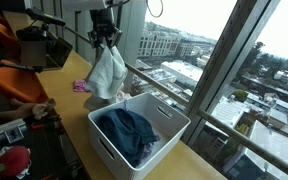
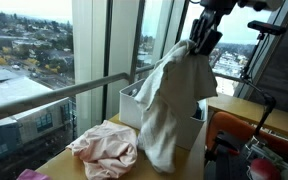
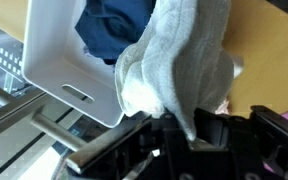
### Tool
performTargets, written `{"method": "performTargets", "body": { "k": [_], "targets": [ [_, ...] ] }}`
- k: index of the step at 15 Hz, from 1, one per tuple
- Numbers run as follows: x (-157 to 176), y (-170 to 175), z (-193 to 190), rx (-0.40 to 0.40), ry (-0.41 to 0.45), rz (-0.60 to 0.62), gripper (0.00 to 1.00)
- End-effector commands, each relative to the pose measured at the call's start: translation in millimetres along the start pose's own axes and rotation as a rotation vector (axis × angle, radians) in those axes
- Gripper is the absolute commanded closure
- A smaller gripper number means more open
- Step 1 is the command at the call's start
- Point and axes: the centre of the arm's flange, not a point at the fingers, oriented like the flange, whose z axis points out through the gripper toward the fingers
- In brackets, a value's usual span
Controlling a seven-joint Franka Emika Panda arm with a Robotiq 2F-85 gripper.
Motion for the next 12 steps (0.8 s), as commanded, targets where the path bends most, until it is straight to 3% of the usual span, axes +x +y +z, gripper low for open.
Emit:
{"method": "performTargets", "body": {
  "k": [1, 6, 12],
  "targets": [
    [-25.0, 55.2, -80.2, -0.046, 0.039, 0.060, 0.97],
    [-48.8, 120.5, -151.5, -0.110, 0.086, 0.140, 0.97],
    [-56.8, 149.7, -169.5, -0.137, 0.115, 0.192, 0.97]
  ]
}}
